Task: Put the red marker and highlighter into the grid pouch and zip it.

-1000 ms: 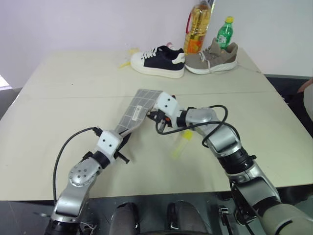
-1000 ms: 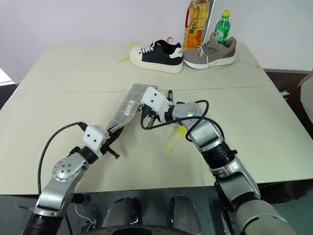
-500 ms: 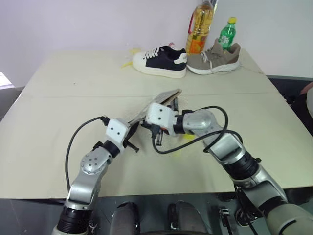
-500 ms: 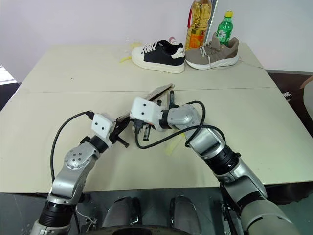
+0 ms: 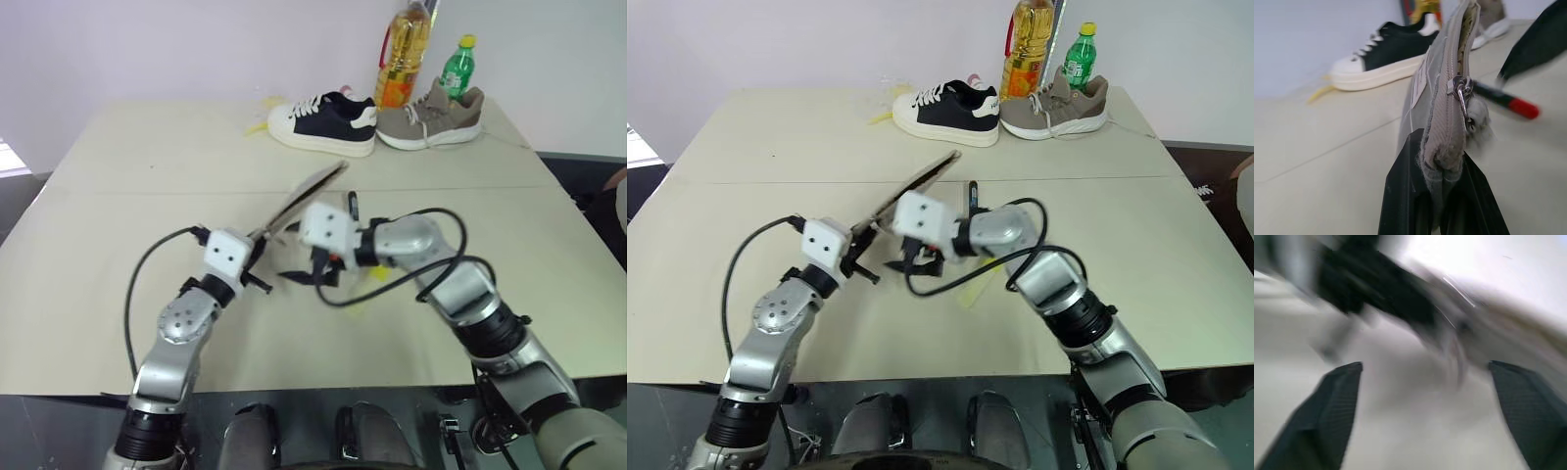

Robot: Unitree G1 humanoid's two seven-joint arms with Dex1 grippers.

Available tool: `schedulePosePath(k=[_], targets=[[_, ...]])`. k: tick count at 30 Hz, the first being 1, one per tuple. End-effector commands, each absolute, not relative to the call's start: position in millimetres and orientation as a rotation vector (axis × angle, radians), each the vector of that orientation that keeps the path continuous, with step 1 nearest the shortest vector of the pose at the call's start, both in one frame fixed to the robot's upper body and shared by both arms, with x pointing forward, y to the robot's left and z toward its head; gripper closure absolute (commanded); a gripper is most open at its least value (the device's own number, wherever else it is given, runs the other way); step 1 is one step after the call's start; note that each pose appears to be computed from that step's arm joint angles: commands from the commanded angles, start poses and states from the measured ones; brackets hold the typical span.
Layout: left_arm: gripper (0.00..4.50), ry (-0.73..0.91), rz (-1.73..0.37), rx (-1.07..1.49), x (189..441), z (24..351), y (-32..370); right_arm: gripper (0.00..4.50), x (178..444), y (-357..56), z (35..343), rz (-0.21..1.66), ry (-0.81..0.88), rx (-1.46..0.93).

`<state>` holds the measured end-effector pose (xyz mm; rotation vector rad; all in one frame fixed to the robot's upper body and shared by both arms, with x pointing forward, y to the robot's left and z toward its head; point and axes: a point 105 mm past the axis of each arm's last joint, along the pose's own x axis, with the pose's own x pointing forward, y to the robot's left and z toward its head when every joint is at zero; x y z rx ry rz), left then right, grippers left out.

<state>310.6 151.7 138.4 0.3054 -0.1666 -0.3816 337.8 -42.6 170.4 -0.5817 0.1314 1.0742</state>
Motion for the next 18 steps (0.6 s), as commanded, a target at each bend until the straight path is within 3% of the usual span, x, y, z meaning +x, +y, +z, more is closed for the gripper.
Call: schedulePosePath(k=[1,9,16,18], targets=[[4.50,-0.236,-0.340,0.366,305.2,156.3,170.4,0.44,376.2,-81.5,181.0,0.787,0.192,-0.476],[4.50,-0.208,-0.329,0.425,305.2,149.6,187.7,0.44,414.7,-109.4,139.0,0.466,0.387,-0.195],[4.50,-0.212,-0.332,0.409,305.3,146.3,182.0,0.44,425.9,-103.5,115.8,0.354,0.462,-0.079],[4.50,-0.210,-0.331,0.403,305.1,144.7,181.1,0.95,425.3,-100.7,112.6,0.347,0.469,-0.084]])
